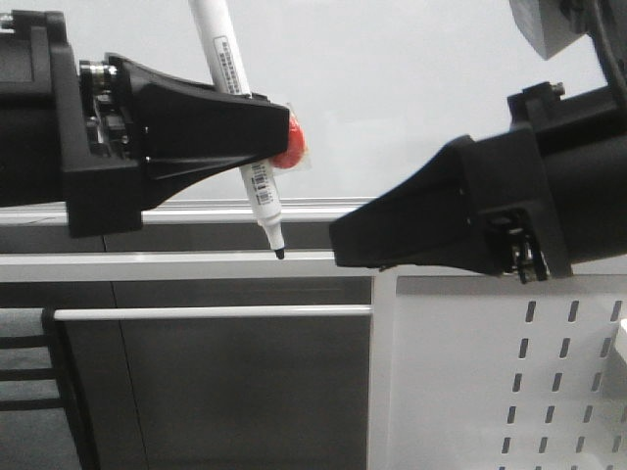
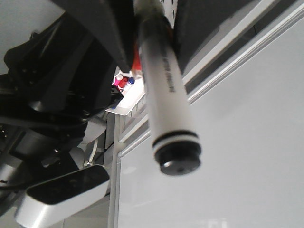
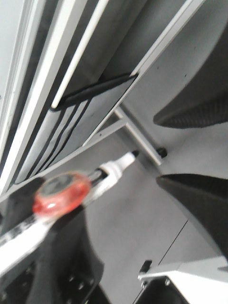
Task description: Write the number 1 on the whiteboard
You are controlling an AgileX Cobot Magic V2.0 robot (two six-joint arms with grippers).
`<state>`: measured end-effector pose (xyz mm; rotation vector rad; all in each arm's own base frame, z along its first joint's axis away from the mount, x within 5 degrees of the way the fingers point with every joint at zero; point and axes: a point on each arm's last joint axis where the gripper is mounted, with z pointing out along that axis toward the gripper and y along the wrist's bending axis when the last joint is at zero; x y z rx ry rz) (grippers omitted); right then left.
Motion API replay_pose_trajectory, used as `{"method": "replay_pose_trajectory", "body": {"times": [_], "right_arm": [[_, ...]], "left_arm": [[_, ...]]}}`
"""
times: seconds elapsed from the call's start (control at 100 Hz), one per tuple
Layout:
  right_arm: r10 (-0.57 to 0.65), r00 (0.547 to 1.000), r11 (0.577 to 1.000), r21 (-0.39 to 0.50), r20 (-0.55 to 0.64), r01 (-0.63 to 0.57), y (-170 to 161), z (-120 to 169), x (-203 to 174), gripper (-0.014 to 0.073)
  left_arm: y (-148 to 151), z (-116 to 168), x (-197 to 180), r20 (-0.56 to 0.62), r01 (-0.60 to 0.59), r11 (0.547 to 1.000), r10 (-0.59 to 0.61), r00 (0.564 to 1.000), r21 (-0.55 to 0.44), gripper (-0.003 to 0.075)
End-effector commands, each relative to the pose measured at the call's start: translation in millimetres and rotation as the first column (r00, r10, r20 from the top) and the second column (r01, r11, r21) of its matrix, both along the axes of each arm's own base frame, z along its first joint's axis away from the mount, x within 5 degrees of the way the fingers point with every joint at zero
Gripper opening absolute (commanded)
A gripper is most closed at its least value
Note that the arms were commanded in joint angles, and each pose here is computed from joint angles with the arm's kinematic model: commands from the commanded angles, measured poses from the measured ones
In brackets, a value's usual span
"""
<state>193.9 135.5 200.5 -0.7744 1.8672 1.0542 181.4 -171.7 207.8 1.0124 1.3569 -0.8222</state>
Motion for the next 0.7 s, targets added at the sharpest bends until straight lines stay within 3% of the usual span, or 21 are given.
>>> {"method": "replay_pose_trajectory", "body": {"times": [0.0,0.35,0.69], "right_arm": [[0.028,0.997,0.993,0.116,0.067,-0.035,5,20,2,0.0223],[0.108,0.990,0.985,0.127,0.093,-0.119,25,26,6,0.0223],[0.099,0.991,0.986,0.127,0.088,-0.110,26,25,10,0.0223]], "left_arm": [[-2,18,1,0.044,0.021,0.994,-0.016,0.999,-0.103,-0.0021],[-5,24,3,0.066,0.053,0.993,-0.046,0.997,-0.104,-0.0021],[-9,28,2,0.054,0.099,0.990,-0.093,0.994,-0.104,-0.0021]]}}
